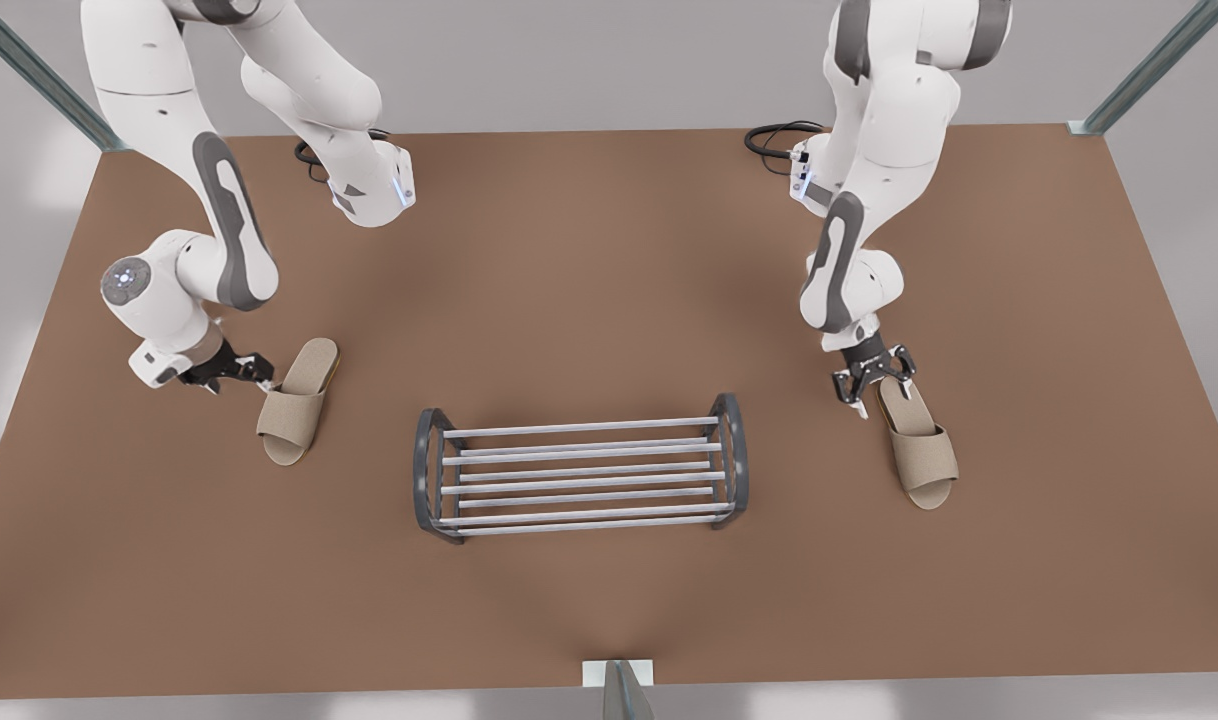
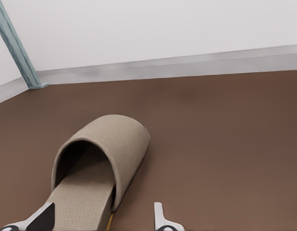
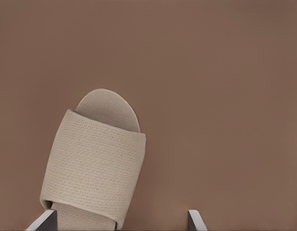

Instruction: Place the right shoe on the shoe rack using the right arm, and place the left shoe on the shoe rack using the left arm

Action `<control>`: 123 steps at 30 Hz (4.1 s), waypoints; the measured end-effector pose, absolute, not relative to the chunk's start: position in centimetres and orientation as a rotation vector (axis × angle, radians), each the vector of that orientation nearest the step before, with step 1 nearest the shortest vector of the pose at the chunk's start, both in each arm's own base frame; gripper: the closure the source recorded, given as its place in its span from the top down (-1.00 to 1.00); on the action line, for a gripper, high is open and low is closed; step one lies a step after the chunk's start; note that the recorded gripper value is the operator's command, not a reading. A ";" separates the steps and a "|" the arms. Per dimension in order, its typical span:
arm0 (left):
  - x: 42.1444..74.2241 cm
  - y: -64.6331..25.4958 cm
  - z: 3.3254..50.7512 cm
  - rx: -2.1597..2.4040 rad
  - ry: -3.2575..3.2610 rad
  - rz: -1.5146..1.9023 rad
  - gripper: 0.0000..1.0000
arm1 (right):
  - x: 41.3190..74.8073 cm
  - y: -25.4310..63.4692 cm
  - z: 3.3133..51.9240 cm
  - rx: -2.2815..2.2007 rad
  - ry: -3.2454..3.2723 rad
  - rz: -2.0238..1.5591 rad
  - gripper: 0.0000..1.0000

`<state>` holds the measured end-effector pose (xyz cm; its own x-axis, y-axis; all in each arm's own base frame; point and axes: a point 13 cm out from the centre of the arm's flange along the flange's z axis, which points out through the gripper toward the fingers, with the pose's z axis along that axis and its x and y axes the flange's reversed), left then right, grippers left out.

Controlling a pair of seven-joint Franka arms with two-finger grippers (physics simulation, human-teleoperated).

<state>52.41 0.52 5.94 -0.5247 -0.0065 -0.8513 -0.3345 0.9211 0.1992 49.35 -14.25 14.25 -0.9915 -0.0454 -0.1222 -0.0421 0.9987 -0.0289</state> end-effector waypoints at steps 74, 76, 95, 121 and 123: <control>60.1 -30.6 43.7 -0.056 1.700 -0.403 -0.57 | 61.7 23.7 43.6 -0.641 2.921 0.285 -0.57; 56.0 -40.5 44.2 0.034 1.723 -0.533 -0.57 | 62.1 27.2 42.5 -0.588 2.961 0.314 -0.57; 63.9 -47.0 28.8 -0.057 1.862 -0.423 -0.57 | 64.4 34.6 29.8 0.274 3.112 0.168 -0.57; 63.2 -46.9 22.4 -0.014 1.923 -0.362 1.00 | 62.0 3.0 35.9 0.971 3.078 -0.058 1.00; 62.3 -46.9 22.3 -0.012 1.934 -0.364 1.00 | 63.1 2.3 40.1 0.889 3.058 -0.042 1.00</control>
